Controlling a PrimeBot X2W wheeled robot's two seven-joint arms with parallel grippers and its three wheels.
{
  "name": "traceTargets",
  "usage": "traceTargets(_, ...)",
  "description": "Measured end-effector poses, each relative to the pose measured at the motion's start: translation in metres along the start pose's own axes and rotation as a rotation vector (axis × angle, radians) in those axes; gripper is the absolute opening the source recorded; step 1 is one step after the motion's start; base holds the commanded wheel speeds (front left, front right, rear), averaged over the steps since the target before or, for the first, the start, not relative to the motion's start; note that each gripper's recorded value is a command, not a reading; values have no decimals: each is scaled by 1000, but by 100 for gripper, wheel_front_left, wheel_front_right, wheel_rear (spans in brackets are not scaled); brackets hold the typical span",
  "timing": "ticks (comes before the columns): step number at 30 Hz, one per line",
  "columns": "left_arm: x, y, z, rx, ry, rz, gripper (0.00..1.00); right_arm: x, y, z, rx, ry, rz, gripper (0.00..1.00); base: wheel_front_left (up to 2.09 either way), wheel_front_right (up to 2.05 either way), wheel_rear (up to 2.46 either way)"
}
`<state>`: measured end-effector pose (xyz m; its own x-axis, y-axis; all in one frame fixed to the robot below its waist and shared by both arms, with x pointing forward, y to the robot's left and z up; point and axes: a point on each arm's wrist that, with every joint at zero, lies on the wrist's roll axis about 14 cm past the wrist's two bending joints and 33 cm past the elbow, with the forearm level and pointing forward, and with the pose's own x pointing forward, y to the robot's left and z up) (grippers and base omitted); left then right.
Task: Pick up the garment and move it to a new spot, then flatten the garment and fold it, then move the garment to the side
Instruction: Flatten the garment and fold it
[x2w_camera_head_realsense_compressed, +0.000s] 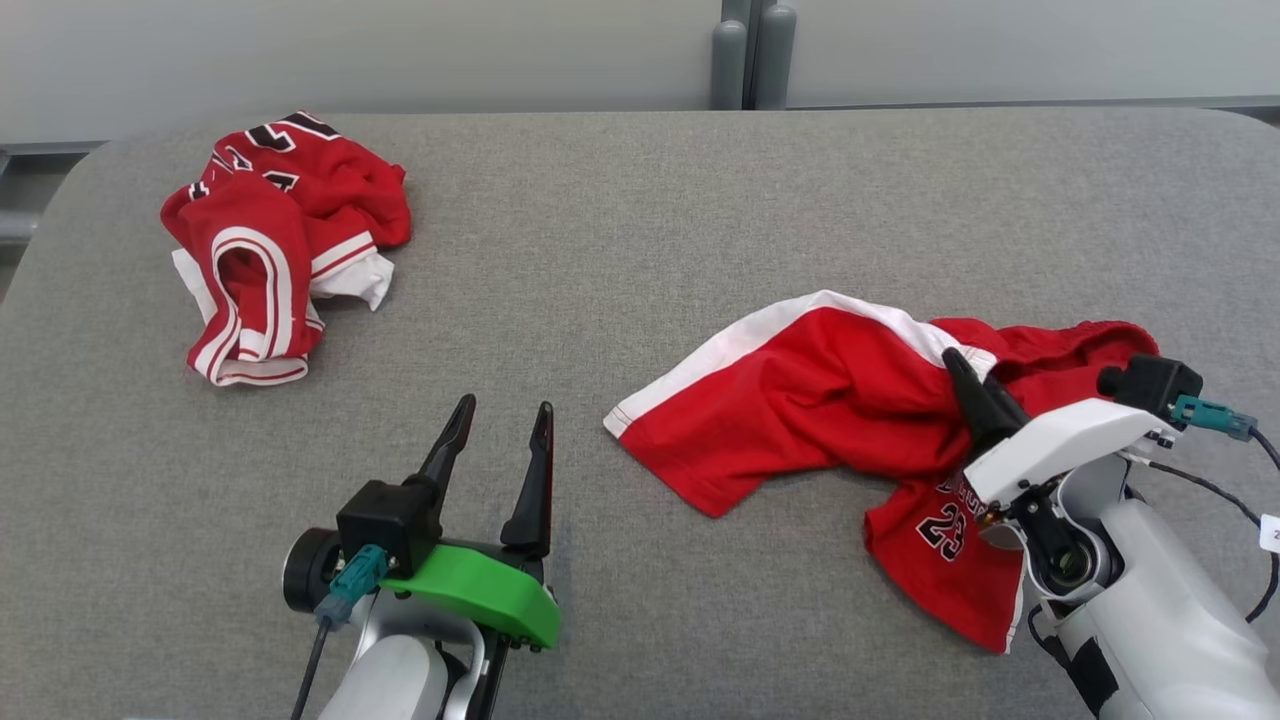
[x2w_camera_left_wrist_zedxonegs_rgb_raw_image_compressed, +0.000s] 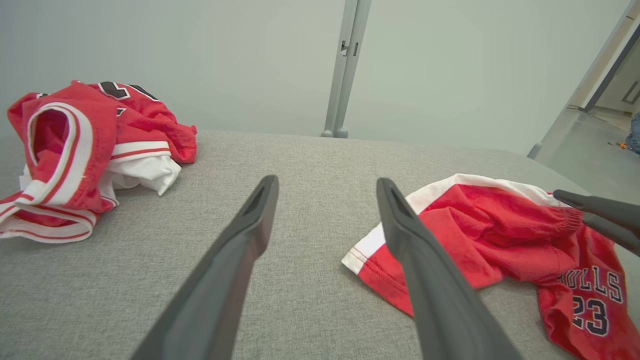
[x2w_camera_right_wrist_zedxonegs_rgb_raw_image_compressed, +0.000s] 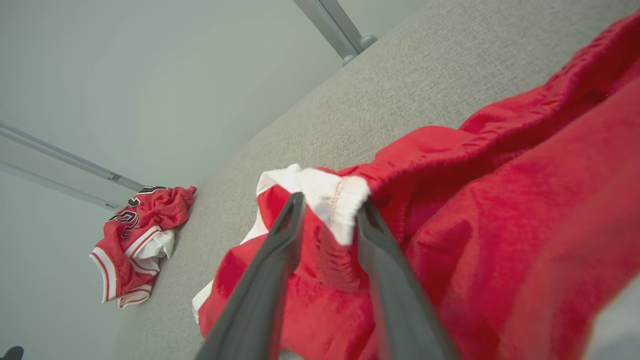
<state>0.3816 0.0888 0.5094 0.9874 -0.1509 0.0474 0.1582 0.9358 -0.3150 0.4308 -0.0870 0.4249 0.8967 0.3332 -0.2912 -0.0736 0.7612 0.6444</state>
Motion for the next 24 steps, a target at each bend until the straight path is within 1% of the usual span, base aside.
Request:
traceTargets(2, 0, 1, -1, 0, 1, 2, 100, 3, 2, 1, -18, 4, 6, 37, 0, 0, 0)
traceTargets(3, 0, 1, -1, 0, 2, 3, 100, 4, 2, 2, -28, 6, 7, 33, 0, 0, 0)
traceTargets(4, 0, 1, -1, 0, 3, 4, 100, 4, 1, 2, -38, 8, 3, 21, 0, 0, 0)
traceTargets(6, 0, 2, -1, -1, 3, 5, 100, 5, -1, 3, -46, 8, 0, 2, 0, 0, 0)
traceTargets(7, 0, 2, -1, -1, 2, 7, 100, 6, -1, 4, -54, 8, 1, 0, 0, 0, 0)
traceTargets(11, 2, 7, 1, -2, -2, 22, 100, 6, -1, 7, -82, 0, 5, 0, 0, 0, 0)
traceTargets(17, 4, 7, -5, -79, 18, 31, 100, 2, 9, 20, -115, -33, 57, 0, 0, 0, 0)
traceTargets(20, 1, 2, -17, -128, 56, 26, 100, -6, 3, 22, -185, -28, 65, 0, 0, 0, 0)
traceTargets(24, -2, -3, -33, -193, 113, 28, 100, -22, -10, 16, -235, -1, 47, 0, 0, 0, 0)
